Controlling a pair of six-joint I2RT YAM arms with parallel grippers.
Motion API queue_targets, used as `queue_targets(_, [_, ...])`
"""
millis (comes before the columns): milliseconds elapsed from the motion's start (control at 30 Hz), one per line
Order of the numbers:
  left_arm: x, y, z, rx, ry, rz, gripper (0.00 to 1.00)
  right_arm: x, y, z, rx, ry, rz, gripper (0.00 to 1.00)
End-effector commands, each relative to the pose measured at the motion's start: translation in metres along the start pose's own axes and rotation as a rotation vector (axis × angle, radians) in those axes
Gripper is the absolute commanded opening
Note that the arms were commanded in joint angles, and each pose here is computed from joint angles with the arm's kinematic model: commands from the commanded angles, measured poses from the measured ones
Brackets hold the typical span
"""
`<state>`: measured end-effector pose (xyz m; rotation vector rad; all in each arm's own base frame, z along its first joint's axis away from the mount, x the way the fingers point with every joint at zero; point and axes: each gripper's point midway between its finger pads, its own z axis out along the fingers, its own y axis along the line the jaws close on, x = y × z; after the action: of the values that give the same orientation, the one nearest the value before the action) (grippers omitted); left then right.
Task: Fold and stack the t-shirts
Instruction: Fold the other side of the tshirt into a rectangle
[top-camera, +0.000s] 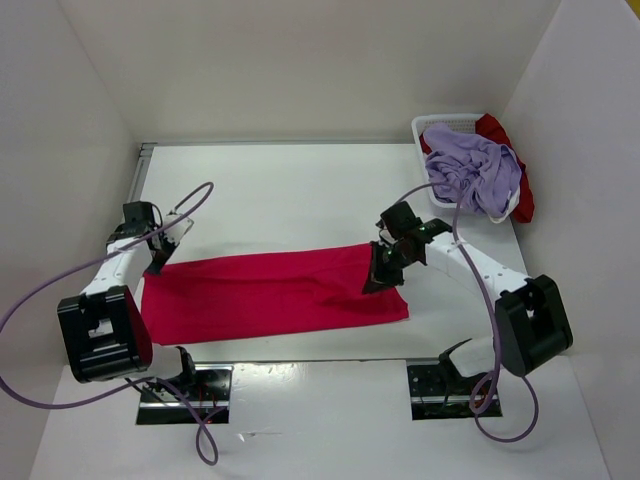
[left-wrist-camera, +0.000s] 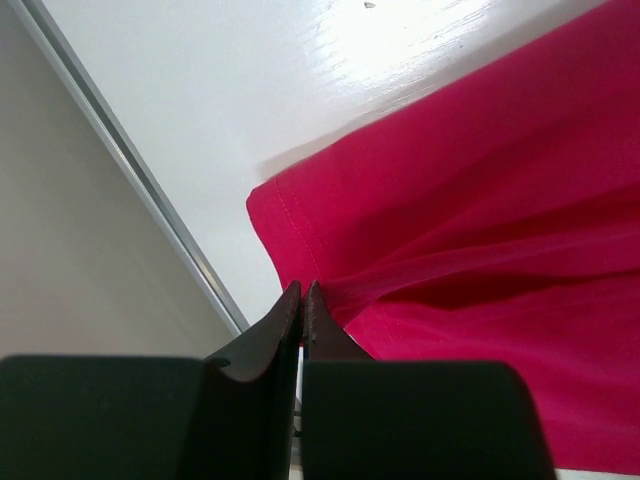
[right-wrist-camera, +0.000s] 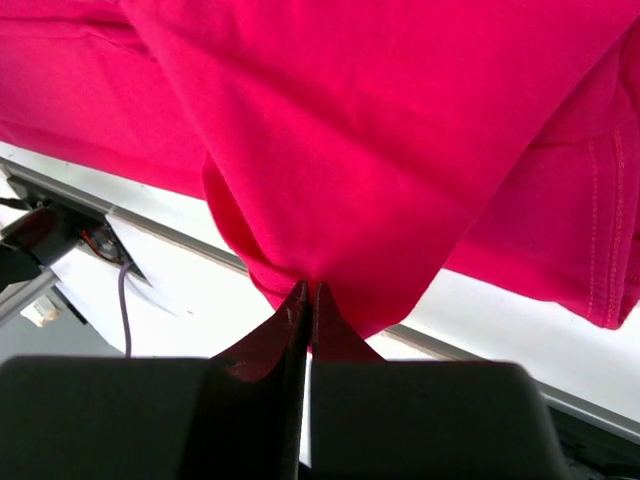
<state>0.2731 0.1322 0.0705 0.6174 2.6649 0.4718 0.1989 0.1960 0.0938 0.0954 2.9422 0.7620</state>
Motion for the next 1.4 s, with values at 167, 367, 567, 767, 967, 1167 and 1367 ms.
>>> queue_targets(167, [0.006,0.011,0.005,-0.067,0.031,0.039,0.0,0.015,-0.022,0.01,0.101,0.057,0.033,0.03])
queue_targets(367, [0.017,0.007,0.0,-0.066,0.06,0.074,0.32,0.024,-0.035,0.016,0.159,0.105,0.068,0.3])
queue_targets(567, [0.011,0.023,-0.026,-0.099,0.05,0.049,0.47,0.019,-0.037,0.007,0.194,0.068,0.069,0.51])
queue_targets(767, [-0.035,0.039,-0.066,-0.135,-0.063,0.12,0.5,0.017,-0.036,-0.001,0.203,0.026,0.089,0.51])
queue_targets(967, [-0.153,-0.075,-0.135,0.035,-0.449,0.476,0.59,0.016,-0.028,0.007,0.14,0.025,0.108,0.51])
queue_targets(1167, [-0.181,-0.235,-0.144,0.34,-0.519,0.849,0.59,0.018,-0.027,0.016,0.112,0.023,0.153,0.49])
queue_targets(1367, [-0.177,-0.349,-0.141,0.398,-0.614,1.161,0.47,0.008,-0.025,0.017,0.12,-0.022,0.187,0.48])
